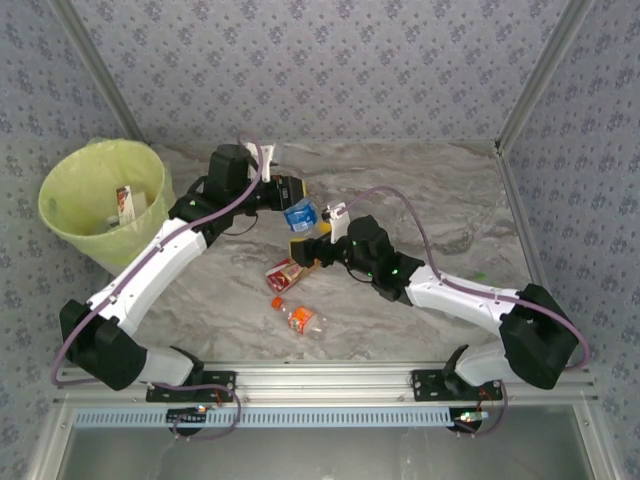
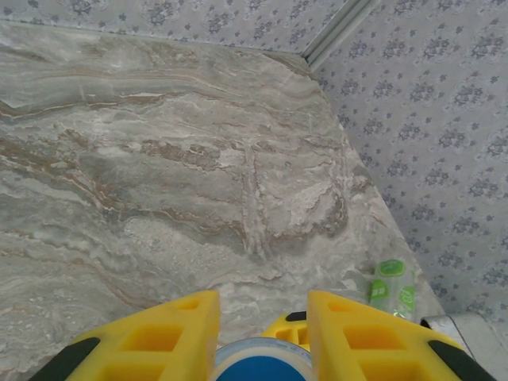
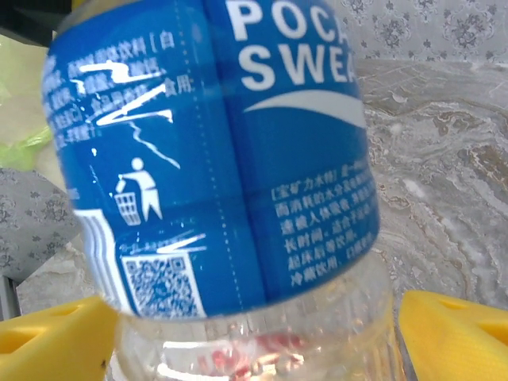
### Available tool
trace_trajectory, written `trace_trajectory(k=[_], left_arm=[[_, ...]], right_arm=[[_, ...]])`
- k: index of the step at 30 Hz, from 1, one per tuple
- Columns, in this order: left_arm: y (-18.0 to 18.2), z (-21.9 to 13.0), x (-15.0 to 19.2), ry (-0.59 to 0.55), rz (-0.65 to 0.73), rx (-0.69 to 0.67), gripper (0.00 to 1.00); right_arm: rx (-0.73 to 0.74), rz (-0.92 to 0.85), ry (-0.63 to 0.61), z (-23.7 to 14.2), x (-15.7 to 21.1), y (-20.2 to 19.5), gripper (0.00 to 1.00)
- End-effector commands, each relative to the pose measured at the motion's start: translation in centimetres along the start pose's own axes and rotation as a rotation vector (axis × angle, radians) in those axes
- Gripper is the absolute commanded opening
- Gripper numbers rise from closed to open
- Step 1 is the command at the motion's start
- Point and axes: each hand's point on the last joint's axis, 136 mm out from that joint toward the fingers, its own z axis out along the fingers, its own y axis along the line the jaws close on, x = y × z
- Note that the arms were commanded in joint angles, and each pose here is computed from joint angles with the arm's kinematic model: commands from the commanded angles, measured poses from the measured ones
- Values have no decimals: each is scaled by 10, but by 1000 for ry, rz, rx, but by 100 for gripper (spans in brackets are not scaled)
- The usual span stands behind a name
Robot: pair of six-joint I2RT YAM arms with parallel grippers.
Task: Put the plastic bottles in the bin
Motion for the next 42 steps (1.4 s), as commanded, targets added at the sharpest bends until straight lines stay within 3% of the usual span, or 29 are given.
trace_trajectory(k=[1,11,16,21,35,42], left_arm=[[-1,-8,-12,-48,37,-30,0],[14,-35,-33,-144,43,-120,0],[25,-59,-58,-217,46,-187,0],[33,-90,-88,-294,79,-295,0],[36,-199,-158,-595,202,-587,0],[46,-272,-173,-716,236,-857,0]], right_arm=[[21,5,2,1,-4,-3,95],[102,-66,88,-11,9,-17,100],[346,-21,100,-23,11,-62,100],[536,155,106,-42,21,-109,100],[640,200,113,-56,30,-130,100],[661,202,112,-65,33,-133,100]])
